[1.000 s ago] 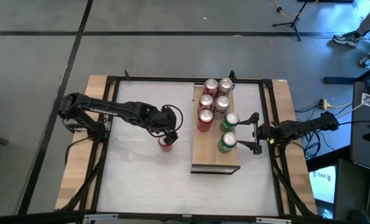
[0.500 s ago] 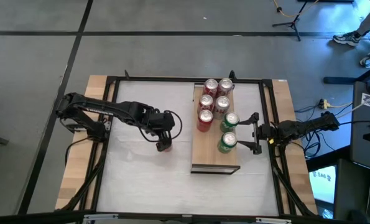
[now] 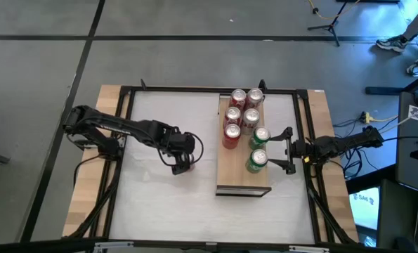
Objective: Place canned beverage on shelf
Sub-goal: Put the red black soda can on the shelf aligned with the other red black soda can
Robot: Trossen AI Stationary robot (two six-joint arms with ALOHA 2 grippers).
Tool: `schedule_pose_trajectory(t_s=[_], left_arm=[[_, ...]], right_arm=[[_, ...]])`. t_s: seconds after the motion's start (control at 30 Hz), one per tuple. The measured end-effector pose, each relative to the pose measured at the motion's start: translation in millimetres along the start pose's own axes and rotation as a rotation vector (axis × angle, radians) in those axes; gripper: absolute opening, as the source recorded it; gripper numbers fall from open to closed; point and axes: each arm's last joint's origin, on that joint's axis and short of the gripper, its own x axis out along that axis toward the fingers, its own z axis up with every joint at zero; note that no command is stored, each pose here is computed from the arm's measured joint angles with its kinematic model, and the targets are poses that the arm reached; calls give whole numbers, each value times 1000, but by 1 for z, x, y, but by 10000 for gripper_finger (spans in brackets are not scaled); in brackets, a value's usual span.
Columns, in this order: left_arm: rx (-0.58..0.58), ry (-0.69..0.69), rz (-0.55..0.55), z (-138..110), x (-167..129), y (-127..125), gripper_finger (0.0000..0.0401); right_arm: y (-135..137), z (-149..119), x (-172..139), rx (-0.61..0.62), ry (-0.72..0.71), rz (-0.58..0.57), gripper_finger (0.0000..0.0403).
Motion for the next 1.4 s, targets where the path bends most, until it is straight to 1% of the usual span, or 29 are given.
schedule_pose_trajectory(t_s=[0.13,0.23,0.43,0.6,0.9,1.03,1.23,1.3,1.4], left_arm=[[12,-16,-7,-4,12,0,396],[48,-20,-11,-9,25,1,396],[46,-30,-16,-18,43,3,396],[53,-51,4,-17,43,2,396],[157,-66,-13,-19,51,-13,394],[179,-45,-7,-21,58,-18,374],[180,-44,-10,-21,59,-19,326],[157,-45,-10,-21,59,-19,309],[86,-55,-10,-19,59,-18,289]], right_arm=[[0,0,0,0,0,0,388],[0,0,0,0,0,0,388],[0,0,0,0,0,0,388],[0,0,0,0,0,0,388],[0,0,0,0,0,0,388],[0,0,0,0,0,-1,388],[0,0,0,0,0,-1,388],[0,0,0,0,0,-1,388],[0,0,0,0,-1,0,388]])
